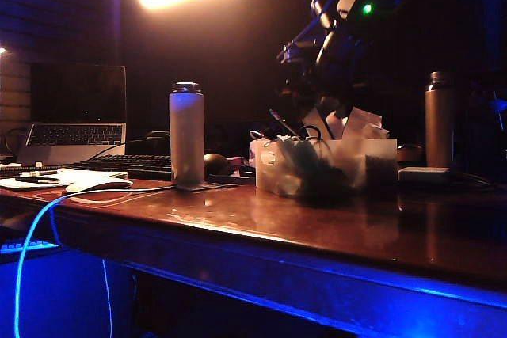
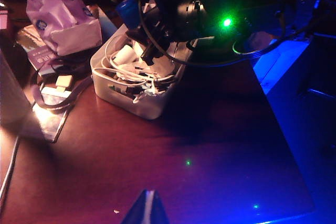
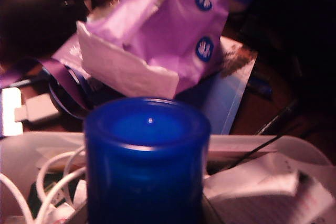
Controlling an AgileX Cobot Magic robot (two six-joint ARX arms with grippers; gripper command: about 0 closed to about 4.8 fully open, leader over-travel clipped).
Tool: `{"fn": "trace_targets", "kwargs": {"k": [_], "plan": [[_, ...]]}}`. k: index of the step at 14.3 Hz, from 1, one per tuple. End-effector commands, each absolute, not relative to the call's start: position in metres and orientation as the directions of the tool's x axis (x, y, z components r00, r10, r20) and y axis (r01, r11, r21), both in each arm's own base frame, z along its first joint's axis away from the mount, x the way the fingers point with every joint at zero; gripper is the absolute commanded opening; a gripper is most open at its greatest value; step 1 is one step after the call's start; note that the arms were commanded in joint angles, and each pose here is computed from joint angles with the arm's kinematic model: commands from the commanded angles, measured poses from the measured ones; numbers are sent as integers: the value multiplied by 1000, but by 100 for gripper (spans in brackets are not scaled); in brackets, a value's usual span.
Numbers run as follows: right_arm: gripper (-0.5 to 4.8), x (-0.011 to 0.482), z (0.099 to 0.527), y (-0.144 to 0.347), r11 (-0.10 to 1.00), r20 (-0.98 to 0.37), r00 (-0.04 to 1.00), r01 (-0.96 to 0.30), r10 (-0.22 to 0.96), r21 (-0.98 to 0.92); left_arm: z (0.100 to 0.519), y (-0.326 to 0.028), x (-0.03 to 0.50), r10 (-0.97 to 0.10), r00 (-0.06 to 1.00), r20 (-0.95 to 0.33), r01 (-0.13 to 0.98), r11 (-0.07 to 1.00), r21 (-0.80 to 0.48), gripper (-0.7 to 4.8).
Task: Pick up the liquid glue and place it into the translucent box.
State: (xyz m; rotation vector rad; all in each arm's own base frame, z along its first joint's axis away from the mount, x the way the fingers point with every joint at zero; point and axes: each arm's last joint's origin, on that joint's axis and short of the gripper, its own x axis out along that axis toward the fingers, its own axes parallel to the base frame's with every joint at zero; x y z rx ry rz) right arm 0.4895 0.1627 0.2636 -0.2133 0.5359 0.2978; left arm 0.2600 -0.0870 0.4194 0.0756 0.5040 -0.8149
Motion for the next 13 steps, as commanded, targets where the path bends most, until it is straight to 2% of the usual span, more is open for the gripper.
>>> {"fn": "trace_targets", "kwargs": {"k": [1,2,3,7,8,9,10,13], "plan": [[299,488,264,164,927,-539,812,-350,226,-138,422,-87,260,-683,577,-448,716,687,-123,-5],[425,488,266,163,926,-536,813,-351,227,-142,422,-87,259,-683,577,-447,717,686,-123,-5],[474,486,268,163,926,-541,810,-351,225,-142,422,-87,259,-683,577,-447,717,686,-123,-5],[469,477,293,160,931,-507,835,-332,216,-151,422,-87,259,-683,578,-447,717,686,-123,-5],[366,470,307,157,939,-492,851,-301,185,-168,422,-87,259,-683,577,-447,717,686,-123,-5],[121,461,321,154,939,-498,849,-296,176,-173,422,-87,259,-686,575,-446,719,684,-125,-5],[4,449,334,150,938,-522,836,-299,170,-174,422,-88,259,-700,562,-441,730,670,-134,-5],[-2,415,365,137,942,-585,801,-282,125,-185,423,-90,256,-774,483,-410,798,582,-159,-5]]}}
